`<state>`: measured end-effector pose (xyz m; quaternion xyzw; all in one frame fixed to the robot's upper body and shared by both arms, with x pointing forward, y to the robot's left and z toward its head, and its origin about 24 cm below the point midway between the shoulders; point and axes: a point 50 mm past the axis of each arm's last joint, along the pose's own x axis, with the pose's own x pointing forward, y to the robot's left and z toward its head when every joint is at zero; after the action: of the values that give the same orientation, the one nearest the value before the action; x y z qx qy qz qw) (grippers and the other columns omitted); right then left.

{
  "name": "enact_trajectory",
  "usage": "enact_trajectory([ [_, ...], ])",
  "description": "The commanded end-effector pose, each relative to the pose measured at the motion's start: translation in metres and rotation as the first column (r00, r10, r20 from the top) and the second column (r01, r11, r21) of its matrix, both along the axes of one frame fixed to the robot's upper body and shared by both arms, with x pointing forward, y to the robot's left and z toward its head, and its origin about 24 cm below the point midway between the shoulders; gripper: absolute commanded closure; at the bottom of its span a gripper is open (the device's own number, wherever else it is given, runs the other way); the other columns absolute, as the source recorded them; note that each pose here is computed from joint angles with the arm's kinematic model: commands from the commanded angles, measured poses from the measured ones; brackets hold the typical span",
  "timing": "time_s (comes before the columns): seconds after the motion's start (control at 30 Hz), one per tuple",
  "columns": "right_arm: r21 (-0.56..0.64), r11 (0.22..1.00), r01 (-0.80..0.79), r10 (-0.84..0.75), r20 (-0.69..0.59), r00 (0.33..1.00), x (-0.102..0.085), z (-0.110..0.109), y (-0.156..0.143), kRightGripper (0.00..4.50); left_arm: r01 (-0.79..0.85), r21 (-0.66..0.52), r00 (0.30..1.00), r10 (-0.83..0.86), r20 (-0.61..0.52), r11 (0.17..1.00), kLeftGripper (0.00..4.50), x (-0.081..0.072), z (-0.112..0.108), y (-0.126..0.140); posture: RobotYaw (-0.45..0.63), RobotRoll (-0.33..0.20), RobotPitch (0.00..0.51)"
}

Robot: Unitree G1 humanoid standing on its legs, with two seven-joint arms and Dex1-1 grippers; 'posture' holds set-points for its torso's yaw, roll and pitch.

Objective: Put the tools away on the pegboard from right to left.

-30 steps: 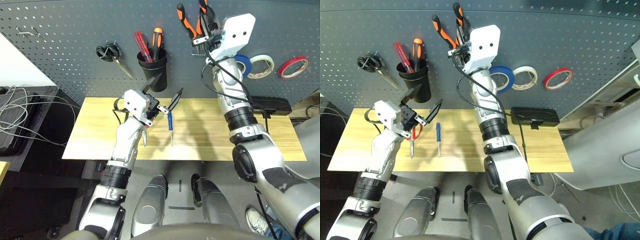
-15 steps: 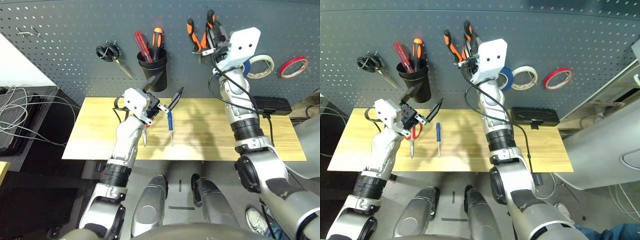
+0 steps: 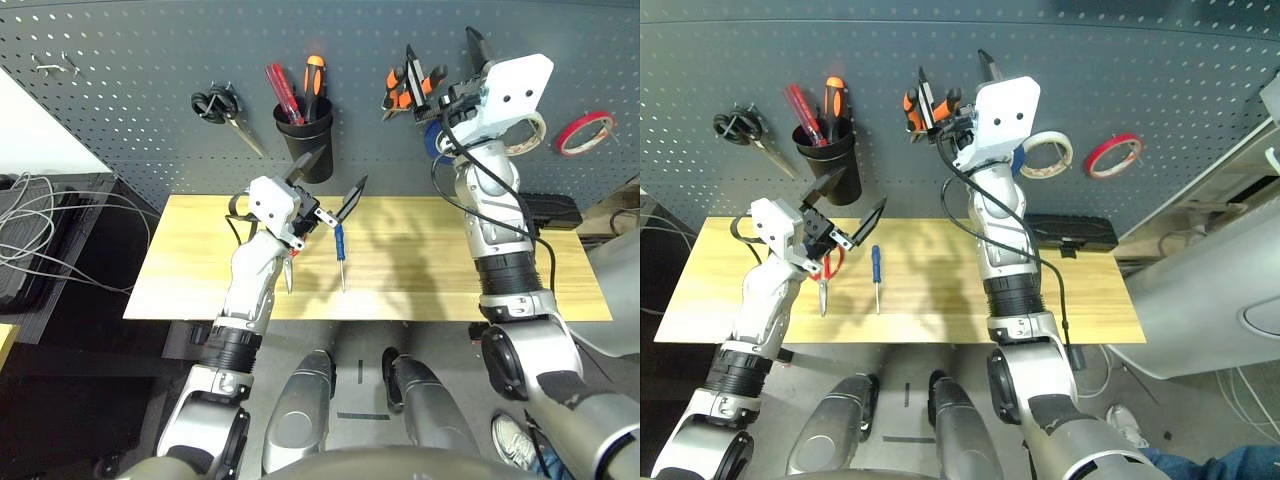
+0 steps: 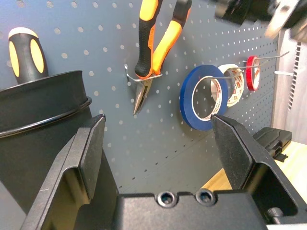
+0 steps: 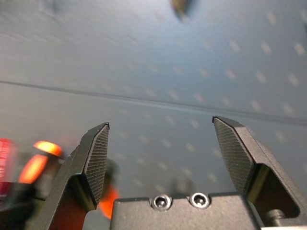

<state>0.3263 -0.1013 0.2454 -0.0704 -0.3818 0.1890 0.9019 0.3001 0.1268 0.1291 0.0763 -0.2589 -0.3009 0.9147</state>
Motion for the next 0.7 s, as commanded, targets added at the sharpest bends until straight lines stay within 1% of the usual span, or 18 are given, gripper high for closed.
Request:
enact_trajectory([
  [0.03, -0.060, 0.992, -0.108, 0.109, 0.008, 0.994, -0.013, 0.002, 0.011, 0.05, 0.000, 0.015, 1.000, 0.001, -0.029, 1.000, 0.00, -0.001, -0.009, 0.002, 0.14, 0.000, 0.195],
  [0.13, -0.103, 0.980, -0.168, 0.164, -0.046, 0.985, -0.015, -0.006, 0.017, 0.05, 0.000, 0.019, 0.999, 0.000, -0.035, 1.000, 0.00, -0.001, -0.011, 0.001, 0.13, 0.000, 0.196],
  [0.23, -0.110, 0.975, -0.192, 0.182, -0.096, 0.979, -0.014, -0.016, 0.018, 0.05, 0.001, 0.032, 0.999, 0.000, -0.039, 0.999, 0.00, -0.001, -0.013, 0.000, 0.14, 0.000, 0.201],
  [0.37, -0.134, 0.962, -0.237, 0.210, -0.189, 0.959, -0.013, -0.034, 0.020, 0.05, 0.008, 0.054, 0.999, -0.005, -0.050, 0.998, 0.00, -0.001, -0.017, -0.001, 0.14, 0.000, 0.207],
  [0.53, -0.152, 0.959, -0.238, 0.193, -0.259, 0.946, -0.010, -0.050, 0.016, 0.05, 0.011, 0.089, 0.997, -0.004, -0.072, 0.996, 0.00, -0.001, -0.023, -0.001, 0.14, 0.000, 0.210],
  [0.7, -0.148, 0.965, -0.216, 0.161, -0.315, 0.935, -0.006, -0.064, 0.005, 0.05, 0.023, 0.141, 0.995, -0.010, -0.095, 0.990, 0.00, -0.004, -0.032, -0.003, 0.14, 0.000, 0.218],
])
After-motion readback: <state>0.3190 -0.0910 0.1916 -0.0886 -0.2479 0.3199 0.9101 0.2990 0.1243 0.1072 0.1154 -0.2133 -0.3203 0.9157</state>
